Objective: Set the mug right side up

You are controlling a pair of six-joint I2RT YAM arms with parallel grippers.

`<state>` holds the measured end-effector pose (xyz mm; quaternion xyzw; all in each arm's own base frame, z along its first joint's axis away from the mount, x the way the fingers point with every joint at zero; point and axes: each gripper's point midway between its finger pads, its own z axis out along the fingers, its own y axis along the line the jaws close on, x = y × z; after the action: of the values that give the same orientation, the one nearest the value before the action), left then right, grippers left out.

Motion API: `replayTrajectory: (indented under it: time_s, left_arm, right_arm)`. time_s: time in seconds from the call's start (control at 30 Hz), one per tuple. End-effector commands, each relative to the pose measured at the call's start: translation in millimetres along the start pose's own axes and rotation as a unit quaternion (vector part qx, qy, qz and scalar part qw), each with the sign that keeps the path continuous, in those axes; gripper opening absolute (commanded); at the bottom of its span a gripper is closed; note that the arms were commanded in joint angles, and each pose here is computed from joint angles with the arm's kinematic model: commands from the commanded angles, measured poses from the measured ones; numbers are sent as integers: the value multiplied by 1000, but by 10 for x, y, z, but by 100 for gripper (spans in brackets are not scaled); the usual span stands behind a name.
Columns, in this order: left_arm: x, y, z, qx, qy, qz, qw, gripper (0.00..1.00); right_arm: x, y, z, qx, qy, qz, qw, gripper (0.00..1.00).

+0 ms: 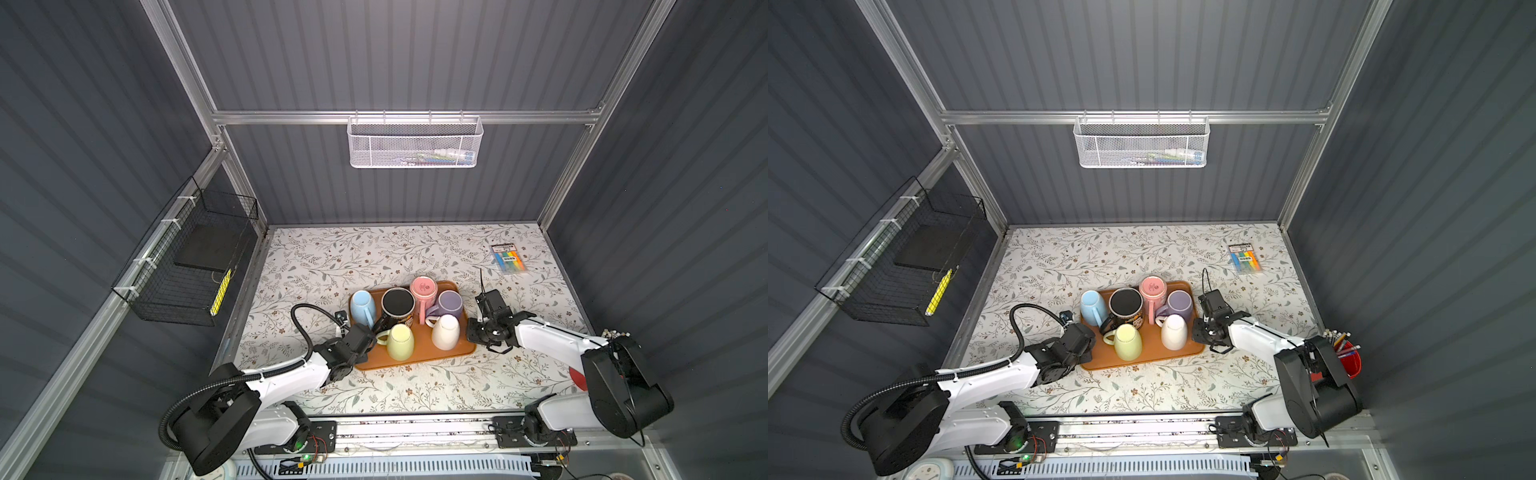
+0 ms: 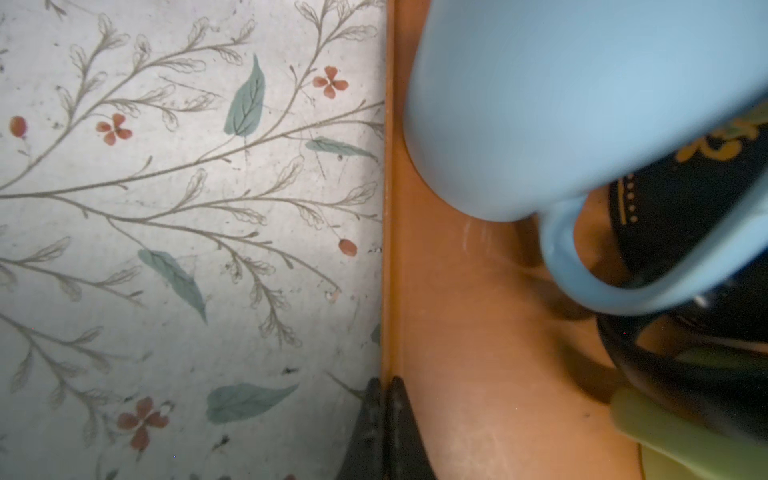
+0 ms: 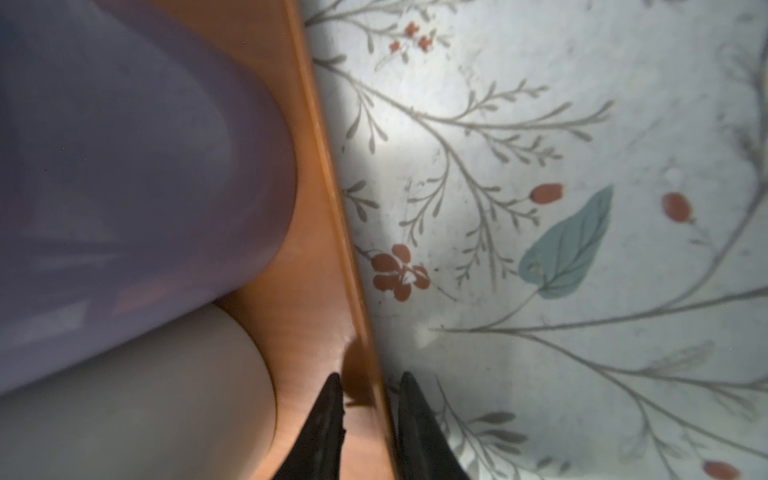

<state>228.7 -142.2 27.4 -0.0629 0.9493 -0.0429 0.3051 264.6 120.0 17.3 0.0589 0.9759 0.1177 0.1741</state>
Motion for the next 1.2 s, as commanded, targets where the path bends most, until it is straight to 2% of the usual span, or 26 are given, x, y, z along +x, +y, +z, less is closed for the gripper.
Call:
replayTrajectory:
  time_s: [0.0, 0.1, 0.17, 0.27, 0.57, 0.87, 1.17]
  left_arm:
    - [-152, -112, -164, 12, -9, -1, 1000, 9]
    - [-246, -92, -233, 2, -21, 5, 1000, 19]
    - [-299, -77, -275, -7, -26, 9, 1000, 31]
    - [-397, -88, -335, -14, -36, 15, 999, 39]
    - [-619, -205, -444, -25, -44, 27, 998, 40]
    - [-803, -408, -436, -21, -50, 17, 998, 56]
    - [-802, -499, -289, -29, -45, 7, 999, 62]
  right_arm:
    - [105, 120, -87, -20, 27, -3, 999, 28]
    - [60, 114, -136, -15, 18, -7, 1000, 32]
    - [32, 104, -170, -12, 11, -8, 1000, 35]
    - [-6, 92, -220, -8, -1, -10, 1000, 39]
    - [-82, 26, -422, 8, -34, -13, 999, 41]
    - [-215, 12, -713, 4, -94, -14, 995, 42]
    - [-329, 150, -904, -26, -124, -25, 992, 43]
